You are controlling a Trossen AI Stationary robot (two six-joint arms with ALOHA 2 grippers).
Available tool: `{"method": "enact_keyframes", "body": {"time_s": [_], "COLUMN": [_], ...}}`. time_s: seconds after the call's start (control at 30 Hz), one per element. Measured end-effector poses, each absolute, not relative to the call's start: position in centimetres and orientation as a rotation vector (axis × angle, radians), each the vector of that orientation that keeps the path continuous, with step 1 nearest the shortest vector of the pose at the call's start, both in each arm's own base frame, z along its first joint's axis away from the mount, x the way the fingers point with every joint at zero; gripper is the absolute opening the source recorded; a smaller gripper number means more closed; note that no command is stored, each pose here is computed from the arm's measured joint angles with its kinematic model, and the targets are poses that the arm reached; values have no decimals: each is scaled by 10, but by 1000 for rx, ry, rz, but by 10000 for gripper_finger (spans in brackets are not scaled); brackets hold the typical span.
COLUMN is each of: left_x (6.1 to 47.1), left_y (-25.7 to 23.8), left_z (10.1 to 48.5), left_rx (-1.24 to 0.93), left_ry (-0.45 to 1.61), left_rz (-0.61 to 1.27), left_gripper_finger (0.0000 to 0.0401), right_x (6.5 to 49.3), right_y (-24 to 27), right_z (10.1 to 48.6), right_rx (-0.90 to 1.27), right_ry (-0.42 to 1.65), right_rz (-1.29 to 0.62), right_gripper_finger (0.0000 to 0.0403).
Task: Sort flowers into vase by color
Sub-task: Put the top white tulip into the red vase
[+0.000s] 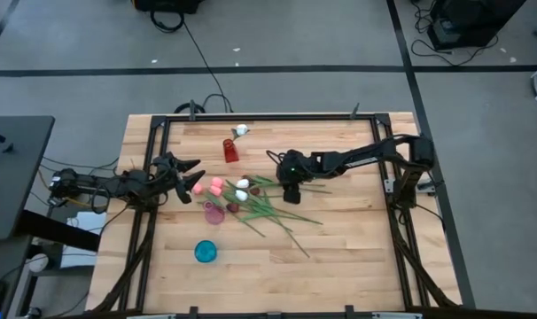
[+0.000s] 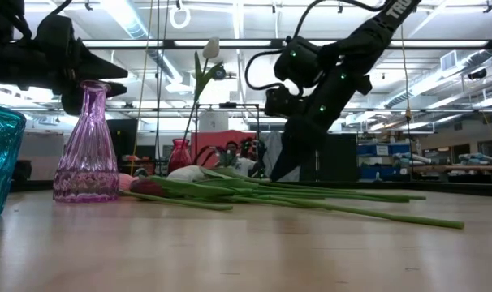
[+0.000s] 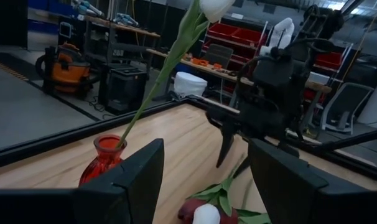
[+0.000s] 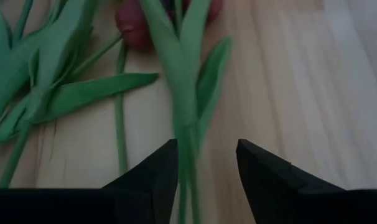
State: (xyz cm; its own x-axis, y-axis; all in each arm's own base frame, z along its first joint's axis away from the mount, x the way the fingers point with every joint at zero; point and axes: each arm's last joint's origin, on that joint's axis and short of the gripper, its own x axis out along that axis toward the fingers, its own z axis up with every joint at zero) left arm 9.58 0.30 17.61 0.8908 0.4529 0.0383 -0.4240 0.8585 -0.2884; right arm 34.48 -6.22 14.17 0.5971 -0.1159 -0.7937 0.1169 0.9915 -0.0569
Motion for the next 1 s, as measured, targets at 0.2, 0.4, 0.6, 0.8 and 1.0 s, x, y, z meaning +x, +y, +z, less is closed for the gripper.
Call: {"method": "enact_keyframes", "body": {"time_s": [0.2, 0.4, 0.6, 0.8, 1.0], "left_x": [96, 96, 96, 96, 96], "left_y": [3, 3, 3, 3, 3], "left_z": [175, 175, 176, 176, 176], "left_rx": [-275, -276, -276, -276, -276], "left_ry": [-96, -98, -99, -99, -99], "left_rz": [465, 465, 465, 465, 465], "left_gripper_finger": [239, 239, 239, 239, 239], "right_x": [349, 350, 352, 350, 349], "right_y": [-65, -64, -62, -62, -62], "right_z": [145, 135, 135, 133, 133], "right_rx": [-2, 20, 9, 14, 1], "right_ry": [890, 916, 900, 929, 933], "right_rz": [-135, -99, -84, -75, -69], "right_gripper_finger": [160, 125, 103, 52, 8]}}
